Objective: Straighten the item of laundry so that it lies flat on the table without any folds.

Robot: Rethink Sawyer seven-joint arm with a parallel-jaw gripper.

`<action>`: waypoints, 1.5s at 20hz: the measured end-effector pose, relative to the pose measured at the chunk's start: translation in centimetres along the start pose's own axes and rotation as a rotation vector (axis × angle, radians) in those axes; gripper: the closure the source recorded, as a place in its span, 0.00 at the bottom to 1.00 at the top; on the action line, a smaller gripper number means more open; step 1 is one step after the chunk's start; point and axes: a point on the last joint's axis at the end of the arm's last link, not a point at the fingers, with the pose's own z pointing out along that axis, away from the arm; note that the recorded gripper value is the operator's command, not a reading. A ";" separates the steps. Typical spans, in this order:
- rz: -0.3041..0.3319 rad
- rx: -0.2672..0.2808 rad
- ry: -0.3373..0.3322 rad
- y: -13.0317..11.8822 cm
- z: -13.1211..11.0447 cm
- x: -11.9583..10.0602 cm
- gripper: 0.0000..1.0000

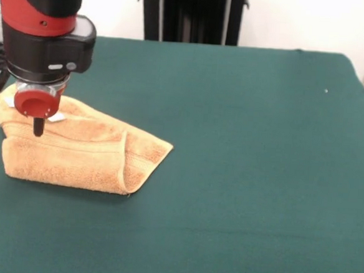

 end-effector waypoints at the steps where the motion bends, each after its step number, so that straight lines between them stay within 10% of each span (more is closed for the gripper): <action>1: 0.014 -0.010 0.018 0.2 -0.1 -0.1 1.00; 10: 0.100 -0.079 0.138 1.5 -1.0 -0.5 1.00; 30: 0.005 -0.077 0.161 6.4 -7.6 4.0 1.00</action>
